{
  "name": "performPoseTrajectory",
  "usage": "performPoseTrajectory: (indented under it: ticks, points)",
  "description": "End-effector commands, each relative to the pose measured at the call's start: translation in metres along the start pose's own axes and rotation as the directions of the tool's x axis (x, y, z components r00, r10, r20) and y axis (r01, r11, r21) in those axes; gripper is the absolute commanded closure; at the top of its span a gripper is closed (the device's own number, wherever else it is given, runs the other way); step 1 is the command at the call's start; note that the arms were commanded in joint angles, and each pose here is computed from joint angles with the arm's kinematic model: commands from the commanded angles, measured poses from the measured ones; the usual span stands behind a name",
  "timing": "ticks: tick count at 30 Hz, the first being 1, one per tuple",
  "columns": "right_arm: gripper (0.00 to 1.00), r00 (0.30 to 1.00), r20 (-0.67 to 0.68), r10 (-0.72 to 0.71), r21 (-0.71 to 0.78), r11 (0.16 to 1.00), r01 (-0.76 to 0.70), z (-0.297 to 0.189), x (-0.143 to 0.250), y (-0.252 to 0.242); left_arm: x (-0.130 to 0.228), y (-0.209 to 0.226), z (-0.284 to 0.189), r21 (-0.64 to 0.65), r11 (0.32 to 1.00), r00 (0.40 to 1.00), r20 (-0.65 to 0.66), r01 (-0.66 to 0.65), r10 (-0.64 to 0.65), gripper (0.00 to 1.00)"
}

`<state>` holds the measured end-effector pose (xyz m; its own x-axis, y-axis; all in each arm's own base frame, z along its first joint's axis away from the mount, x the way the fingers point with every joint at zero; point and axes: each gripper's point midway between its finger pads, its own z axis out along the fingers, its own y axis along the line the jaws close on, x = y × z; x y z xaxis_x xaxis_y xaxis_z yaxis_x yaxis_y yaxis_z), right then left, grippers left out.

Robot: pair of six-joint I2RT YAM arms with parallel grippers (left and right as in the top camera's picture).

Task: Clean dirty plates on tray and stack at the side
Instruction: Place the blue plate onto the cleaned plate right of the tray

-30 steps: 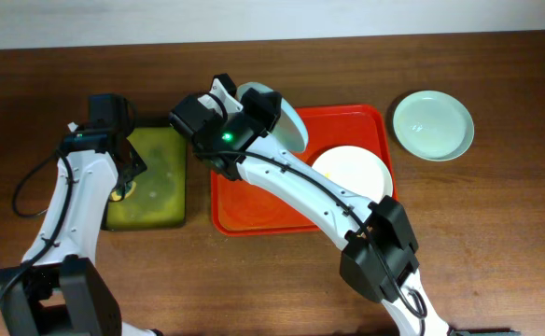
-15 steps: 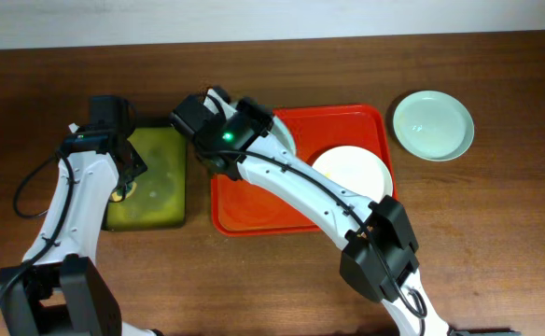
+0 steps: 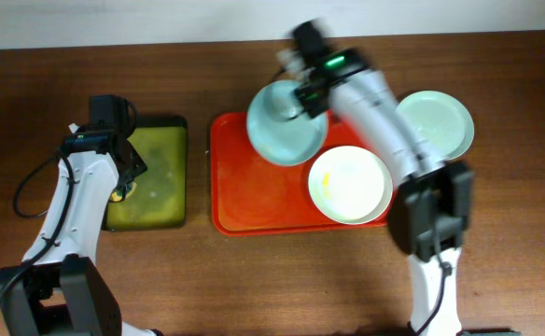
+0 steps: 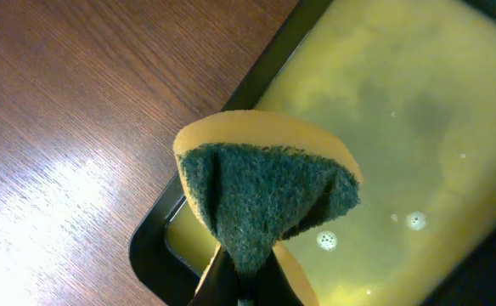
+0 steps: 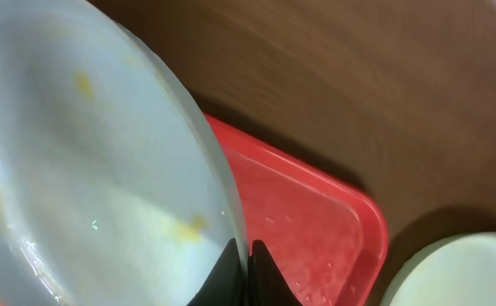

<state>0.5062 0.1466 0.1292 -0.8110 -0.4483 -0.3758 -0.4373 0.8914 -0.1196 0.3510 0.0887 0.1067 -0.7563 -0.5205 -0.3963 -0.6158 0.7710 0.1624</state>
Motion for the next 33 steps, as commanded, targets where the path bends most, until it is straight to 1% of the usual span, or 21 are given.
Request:
performPoseTrajectory:
  ticks: [1, 3, 5, 6, 8, 11, 12, 15, 18, 21, 25, 26, 27, 28, 30, 32, 33]
  points:
    - [0.96, 0.963, 0.040, 0.266, -0.373, 0.898, -0.232, -0.024, 0.009, -0.041, 0.002, 0.002, 0.001, -0.002, 1.000, 1.000, -0.003, -0.010, 0.010, 1.00]
    - [0.96, 0.923, -0.006, 0.385, -0.337, 0.868, -0.365, -0.021, 0.041, -0.100, 0.002, 0.002, 0.001, -0.002, 1.000, 1.000, -0.002, -0.010, 0.010, 1.00]
    - [0.96, 0.883, -0.031, 0.468, -0.305, 0.837, -0.454, -0.017, 0.069, -0.140, 0.002, 0.002, 0.001, -0.002, 1.000, 1.000, -0.002, -0.010, 0.010, 1.00]
    - [0.96, 0.869, -0.038, 0.494, -0.295, 0.825, -0.482, -0.016, 0.079, -0.152, 0.002, 0.002, 0.001, -0.002, 1.000, 1.000, -0.002, -0.010, 0.010, 1.00]
    - [0.96, 0.816, -0.050, 0.575, -0.236, 0.788, -0.569, -0.009, 0.116, -0.195, 0.002, 0.002, 0.001, -0.002, 1.000, 1.000, -0.002, -0.010, 0.010, 1.00]
    - [0.96, 0.753, -0.048, 0.656, -0.171, 0.737, -0.653, -0.003, 0.157, -0.236, 0.002, 0.002, 0.001, -0.002, 1.000, 1.000, -0.002, -0.010, 0.010, 1.00]
    - [0.96, 0.704, -0.055, 0.708, -0.128, 0.694, -0.709, 0.000, 0.179, -0.253, 0.002, 0.002, 0.001, -0.002, 1.000, 1.000, -0.002, -0.010, 0.010, 1.00]
    - [0.96, 0.622, -0.062, 0.781, -0.080, 0.617, -0.783, 0.007, 0.213, -0.273, 0.001, 0.002, 0.001, -0.001, 1.000, 1.000, -0.001, -0.009, 0.009, 1.00]
    - [0.96, 0.591, -0.077, 0.803, -0.071, 0.587, -0.807, 0.018, 0.236, -0.275, 0.001, 0.002, 0.001, 0.000, 1.000, 1.000, 0.001, -0.008, 0.008, 1.00]
    - [0.96, 0.599, -0.086, 0.796, -0.076, 0.594, -0.801, 0.030, 0.238, -0.267, 0.001, 0.001, 0.001, 0.000, 1.000, 1.000, 0.001, -0.008, 0.008, 1.00]
    - [0.95, 0.636, -0.074, 0.768, -0.088, 0.630, -0.772, 0.037, 0.220, -0.257, 0.001, 0.002, 0.001, 0.000, 1.000, 1.000, 0.001, -0.008, 0.008, 1.00]
    - [0.84, 0.646, -0.070, 0.760, -0.092, 0.640, -0.763, 0.038, 0.215, -0.254, 0.001, 0.001, 0.001, 0.000, 1.000, 1.000, 0.001, -0.008, 0.008, 1.00]
    - [0.70, 0.655, -0.067, 0.753, -0.095, 0.648, -0.755, 0.039, 0.211, -0.252, 0.001, 0.001, 0.001, 0.000, 1.000, 1.000, 0.002, -0.008, 0.008, 1.00]
    - [0.43, 0.668, -0.065, 0.742, -0.101, 0.661, -0.744, 0.041, 0.204, -0.247, 0.001, 0.001, 0.001, 0.000, 1.000, 1.000, 0.001, -0.008, 0.008, 1.00]
    - [0.42, 0.672, -0.069, 0.737, -0.103, 0.665, -0.740, 0.038, 0.201, -0.245, 0.001, 0.001, 0.001, 0.000, 1.000, 1.000, 0.002, -0.008, 0.008, 1.00]
    - [0.49, 0.670, -0.073, 0.739, -0.107, 0.662, -0.742, 0.027, 0.196, -0.247, 0.001, 0.001, 0.001, 0.001, 1.000, 1.000, 0.002, -0.008, 0.008, 1.00]
    - [0.45, 0.670, -0.070, 0.739, -0.115, 0.661, -0.741, 0.018, 0.191, -0.247, 0.001, 0.001, 0.001, 0.001, 1.000, 1.000, 0.001, -0.008, 0.008, 1.00]
